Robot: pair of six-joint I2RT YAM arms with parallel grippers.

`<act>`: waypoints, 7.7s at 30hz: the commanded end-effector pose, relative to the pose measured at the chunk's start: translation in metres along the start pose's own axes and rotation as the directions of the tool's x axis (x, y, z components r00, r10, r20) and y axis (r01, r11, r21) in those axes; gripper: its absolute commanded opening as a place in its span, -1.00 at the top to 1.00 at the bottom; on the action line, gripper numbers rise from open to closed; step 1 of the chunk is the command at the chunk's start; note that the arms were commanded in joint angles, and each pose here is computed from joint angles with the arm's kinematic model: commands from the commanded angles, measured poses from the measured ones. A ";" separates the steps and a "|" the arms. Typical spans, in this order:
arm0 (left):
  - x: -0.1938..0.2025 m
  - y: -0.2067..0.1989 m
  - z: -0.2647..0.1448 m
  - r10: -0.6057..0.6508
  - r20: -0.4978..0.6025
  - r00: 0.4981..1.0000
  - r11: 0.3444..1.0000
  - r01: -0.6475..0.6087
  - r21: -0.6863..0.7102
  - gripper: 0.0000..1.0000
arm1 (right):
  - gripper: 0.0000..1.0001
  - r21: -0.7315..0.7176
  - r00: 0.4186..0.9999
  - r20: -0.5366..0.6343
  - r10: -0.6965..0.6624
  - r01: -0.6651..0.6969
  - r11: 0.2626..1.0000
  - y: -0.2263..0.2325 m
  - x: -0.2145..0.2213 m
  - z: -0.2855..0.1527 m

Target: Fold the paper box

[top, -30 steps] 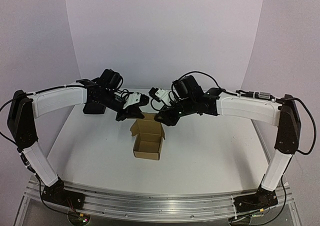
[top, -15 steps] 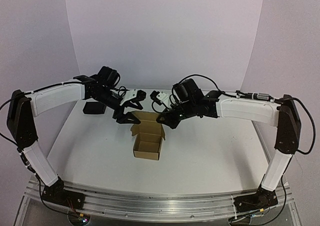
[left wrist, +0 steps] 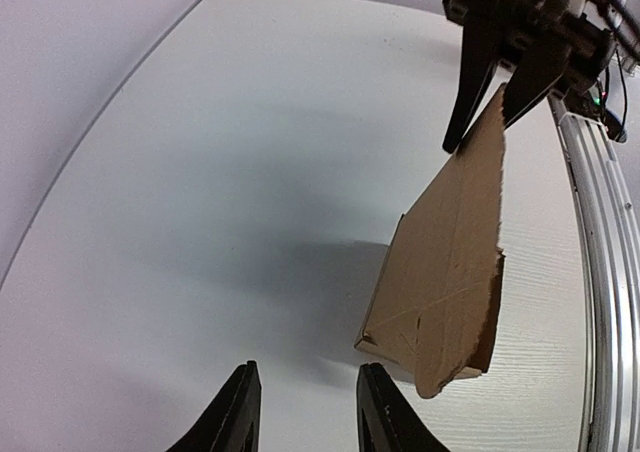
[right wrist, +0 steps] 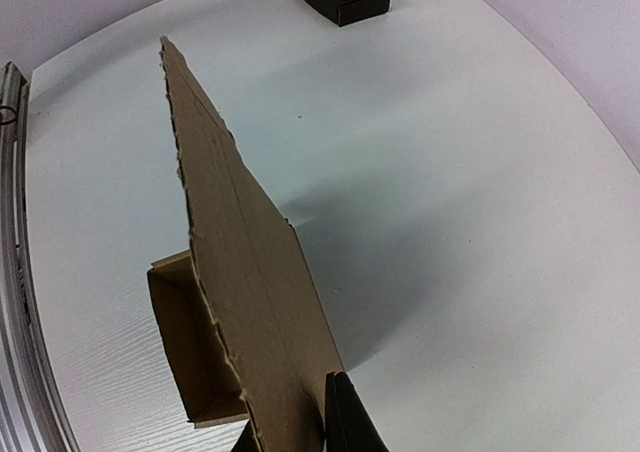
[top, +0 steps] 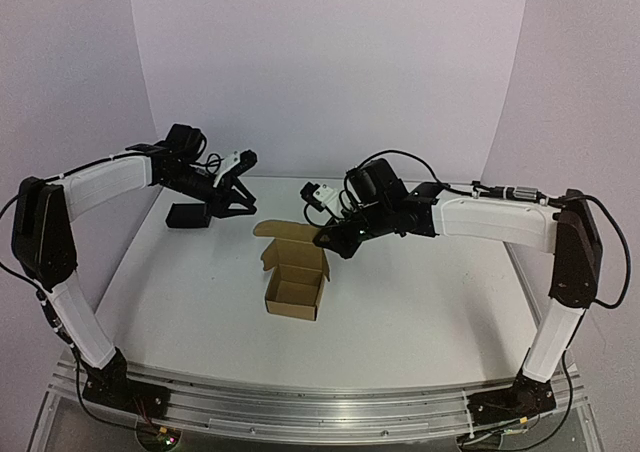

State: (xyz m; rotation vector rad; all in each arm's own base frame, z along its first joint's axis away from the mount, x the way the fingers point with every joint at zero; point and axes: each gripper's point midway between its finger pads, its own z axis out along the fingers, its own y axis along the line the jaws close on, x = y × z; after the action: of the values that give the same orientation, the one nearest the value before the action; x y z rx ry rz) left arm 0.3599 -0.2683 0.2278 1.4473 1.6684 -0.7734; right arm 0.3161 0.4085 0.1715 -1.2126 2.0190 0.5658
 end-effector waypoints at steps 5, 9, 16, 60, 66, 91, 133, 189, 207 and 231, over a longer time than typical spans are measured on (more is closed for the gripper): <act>0.023 -0.020 0.032 0.014 -0.089 0.996 0.999 -0.010 0.043 0.42 | 0.75 0.010 0.996 0.091 0.025 -0.026 1.000 0.000 -0.027 -0.017; 0.025 -0.041 0.032 0.012 -0.088 0.996 0.994 -0.002 0.113 0.54 | 0.76 0.039 0.991 0.099 0.090 -0.094 0.995 -0.007 -0.030 -0.015; 0.014 -0.068 0.046 0.010 -0.069 0.998 0.983 0.003 0.184 0.56 | 0.78 0.048 0.983 0.116 0.143 -0.150 0.988 -0.008 -0.034 -0.011; 0.076 -0.072 0.068 -0.024 -0.010 1.000 0.988 0.025 0.151 0.64 | 0.77 0.060 0.978 0.165 0.124 -0.136 0.989 0.001 -0.032 -0.012; 0.070 -0.084 0.075 -0.027 0.002 1.000 0.983 0.026 0.183 0.64 | 0.77 0.047 0.979 0.153 0.135 -0.143 0.989 0.004 -0.028 -0.008; 0.066 -0.004 0.054 -0.127 -0.027 0.992 0.970 0.118 -0.212 0.37 | 0.95 0.396 0.890 0.205 0.408 -0.456 0.797 -0.031 0.003 -0.047; 0.099 -0.113 0.137 0.448 -0.099 0.889 0.891 -0.434 0.134 0.58 | 0.50 0.273 0.513 0.215 0.831 -0.848 0.454 -0.003 0.010 -0.016; 0.074 -0.138 0.114 0.263 -0.042 0.964 0.901 -0.229 0.368 1.00 | 0.52 0.139 0.432 0.234 0.871 -0.902 0.409 0.004 -0.022 0.008; -0.004 -0.152 0.055 0.029 0.116 0.993 0.827 -0.089 0.556 1.00 | -0.96 -0.064 0.871 0.431 0.236 -0.232 0.971 0.054 -0.156 -0.166; -0.087 -0.151 0.025 -0.021 0.112 0.993 0.843 -0.043 0.537 1.00 | -0.97 0.164 0.962 0.269 0.035 -0.082 0.983 0.040 -0.100 -0.129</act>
State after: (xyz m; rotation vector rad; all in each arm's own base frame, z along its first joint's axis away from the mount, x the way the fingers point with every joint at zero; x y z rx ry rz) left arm 0.2295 -0.3603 0.2502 1.7398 1.4642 -1.4070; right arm 0.2544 0.3972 0.3173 -0.9357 1.9154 0.6207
